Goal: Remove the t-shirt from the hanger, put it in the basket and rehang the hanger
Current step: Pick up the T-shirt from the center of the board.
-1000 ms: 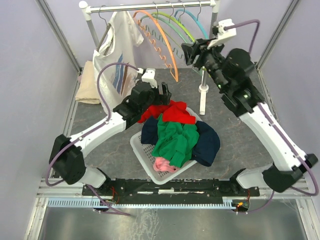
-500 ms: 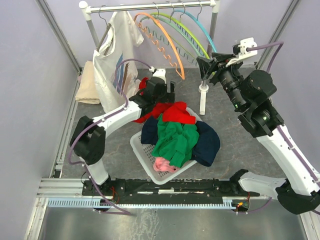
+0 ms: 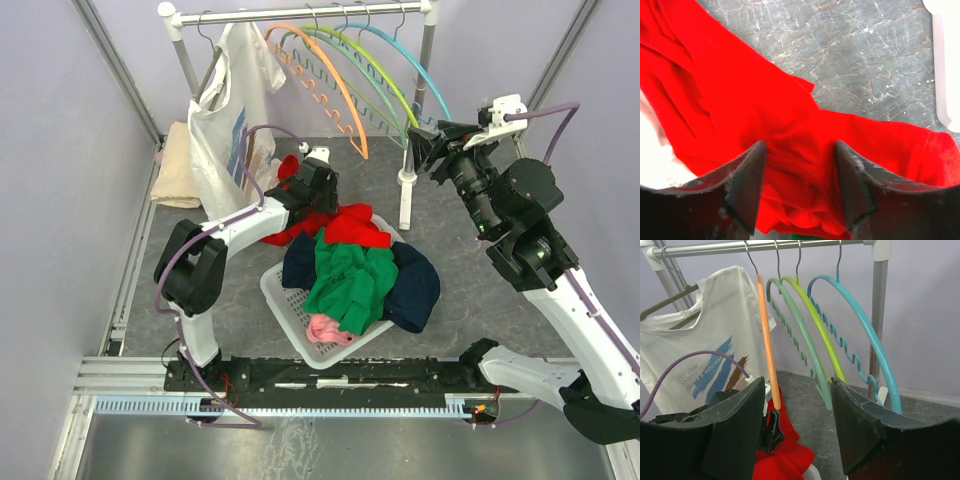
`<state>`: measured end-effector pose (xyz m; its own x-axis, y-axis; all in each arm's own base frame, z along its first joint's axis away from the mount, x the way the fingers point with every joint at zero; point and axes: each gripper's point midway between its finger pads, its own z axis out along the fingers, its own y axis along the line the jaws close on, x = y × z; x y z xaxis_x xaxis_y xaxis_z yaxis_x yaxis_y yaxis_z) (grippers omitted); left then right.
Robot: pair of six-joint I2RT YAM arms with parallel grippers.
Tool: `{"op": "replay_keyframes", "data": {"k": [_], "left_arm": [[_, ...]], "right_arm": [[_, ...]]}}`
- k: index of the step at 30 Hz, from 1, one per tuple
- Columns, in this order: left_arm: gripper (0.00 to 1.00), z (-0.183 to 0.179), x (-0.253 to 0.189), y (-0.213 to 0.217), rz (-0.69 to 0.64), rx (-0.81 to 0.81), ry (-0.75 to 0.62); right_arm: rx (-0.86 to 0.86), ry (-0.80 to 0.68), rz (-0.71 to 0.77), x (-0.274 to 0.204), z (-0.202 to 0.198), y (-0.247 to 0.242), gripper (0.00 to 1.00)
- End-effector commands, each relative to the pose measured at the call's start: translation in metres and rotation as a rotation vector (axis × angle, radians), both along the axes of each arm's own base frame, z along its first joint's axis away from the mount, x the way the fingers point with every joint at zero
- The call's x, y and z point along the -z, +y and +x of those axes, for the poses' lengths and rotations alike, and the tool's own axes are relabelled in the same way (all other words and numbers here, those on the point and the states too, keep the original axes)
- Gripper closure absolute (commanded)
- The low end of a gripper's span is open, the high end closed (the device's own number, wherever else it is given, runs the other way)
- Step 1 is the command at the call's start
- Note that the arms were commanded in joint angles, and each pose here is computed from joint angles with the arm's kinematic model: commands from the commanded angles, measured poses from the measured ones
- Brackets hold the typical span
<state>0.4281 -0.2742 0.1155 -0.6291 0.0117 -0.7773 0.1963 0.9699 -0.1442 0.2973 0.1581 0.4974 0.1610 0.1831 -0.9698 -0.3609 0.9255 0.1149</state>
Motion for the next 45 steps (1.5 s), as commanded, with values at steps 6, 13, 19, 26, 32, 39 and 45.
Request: {"op": "replay_keyframes", "data": {"k": [6,13,19,26,32,39,45], "left_arm": [[0.95,0.0,0.001,-0.005,-0.023,-0.001,0.023],[0.97,0.0,-0.081,-0.002,-0.123,-0.013,-0.132],[0.97,-0.024,-0.191,0.005,-0.266,0.011,-0.35],[0.97,-0.07,-0.273,-0.001,-0.384,0.14,-0.482],[0.97,-0.118,-0.348,-0.007,-0.513,0.293,-0.649],[0.97,-0.166,-0.426,-0.018,-0.655,0.482,-0.774],[0.97,-0.198,-0.477,-0.018,-0.769,0.596,-0.855]], "right_arm": [[0.02,-0.024,0.017,-0.006,-0.004,-0.008,0.37],[0.026,-0.025,0.021,-0.005,-0.007,-0.011,0.37],[0.024,-0.024,0.025,-0.003,-0.007,-0.011,0.37],[0.024,-0.025,0.034,-0.001,-0.009,-0.012,0.37],[0.037,-0.027,0.045,0.001,-0.013,-0.018,0.37],[0.073,-0.02,0.061,0.005,-0.015,-0.027,0.37],[0.091,-0.008,0.059,0.009,-0.017,-0.032,0.37]]}}
